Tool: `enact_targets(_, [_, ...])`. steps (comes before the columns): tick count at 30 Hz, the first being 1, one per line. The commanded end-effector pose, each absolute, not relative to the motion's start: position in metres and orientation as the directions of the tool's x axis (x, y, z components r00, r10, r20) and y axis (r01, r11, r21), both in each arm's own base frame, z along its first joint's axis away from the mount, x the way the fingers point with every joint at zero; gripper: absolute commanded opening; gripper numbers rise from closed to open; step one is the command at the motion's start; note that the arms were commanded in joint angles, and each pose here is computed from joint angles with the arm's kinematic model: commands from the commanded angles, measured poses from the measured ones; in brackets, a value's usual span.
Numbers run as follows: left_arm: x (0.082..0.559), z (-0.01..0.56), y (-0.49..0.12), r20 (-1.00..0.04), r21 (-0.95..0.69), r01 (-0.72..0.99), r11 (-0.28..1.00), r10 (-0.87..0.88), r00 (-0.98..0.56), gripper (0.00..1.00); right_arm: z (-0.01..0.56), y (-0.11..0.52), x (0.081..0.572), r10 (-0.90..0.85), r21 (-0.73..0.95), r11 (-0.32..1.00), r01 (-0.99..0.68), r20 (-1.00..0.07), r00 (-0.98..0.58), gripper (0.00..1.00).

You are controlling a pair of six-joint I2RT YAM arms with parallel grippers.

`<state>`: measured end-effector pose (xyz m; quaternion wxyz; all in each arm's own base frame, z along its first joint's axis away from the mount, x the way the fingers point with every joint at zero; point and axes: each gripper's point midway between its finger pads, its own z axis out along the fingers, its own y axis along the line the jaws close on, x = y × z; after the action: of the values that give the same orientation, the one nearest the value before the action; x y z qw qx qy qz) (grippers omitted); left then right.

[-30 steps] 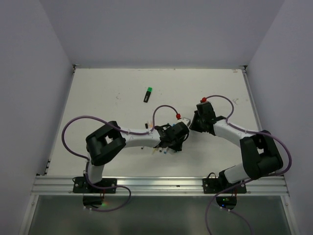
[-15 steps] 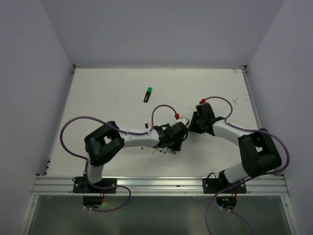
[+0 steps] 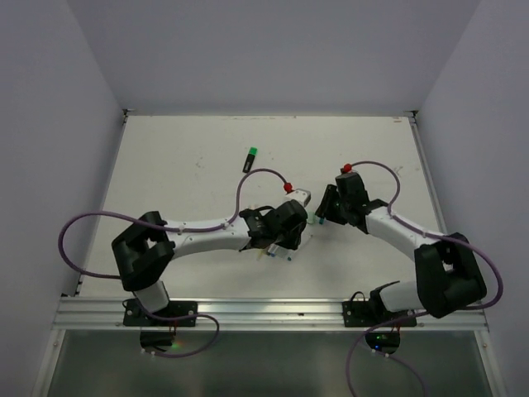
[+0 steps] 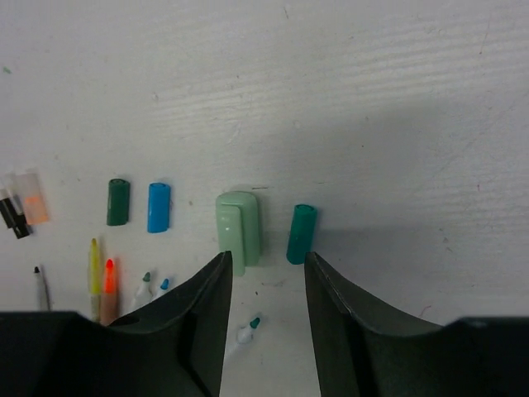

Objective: Open the pen caps

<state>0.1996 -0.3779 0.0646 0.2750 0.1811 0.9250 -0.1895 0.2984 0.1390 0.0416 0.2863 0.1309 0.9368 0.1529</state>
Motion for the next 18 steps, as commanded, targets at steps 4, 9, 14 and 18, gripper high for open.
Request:
enact_targets(4, [0.236, 0.119, -0.356, -0.68, -0.258, 0.383, 0.887, 0.114, -0.724, 0.4, 0.105, 0.141, 0.306, 0.356, 0.426, 0.9, 0.09, -0.602, -0.714, 0.48])
enact_targets(9, [0.294, 0.141, -0.309, -0.741, -0.214, 0.287, 0.934, 0.036, -0.671, 0.64, 0.13, 0.136, 0.305, 0.38, 0.454, 0.889, 0.054, -0.667, -0.641, 0.58])
enact_targets(14, [0.35, 0.146, -0.268, -0.784, -0.12, 0.235, 0.965, 0.053, -0.619, 0.95, 0.149, 0.139, 0.3, 0.385, 0.488, 0.872, -0.023, -0.716, -0.582, 0.76])
enact_targets(18, [0.389, 0.136, -0.244, -0.785, -0.092, 0.217, 0.972, 0.063, -0.617, 0.97, 0.16, 0.138, 0.299, 0.374, 0.485, 0.871, -0.073, -0.754, -0.54, 0.94])
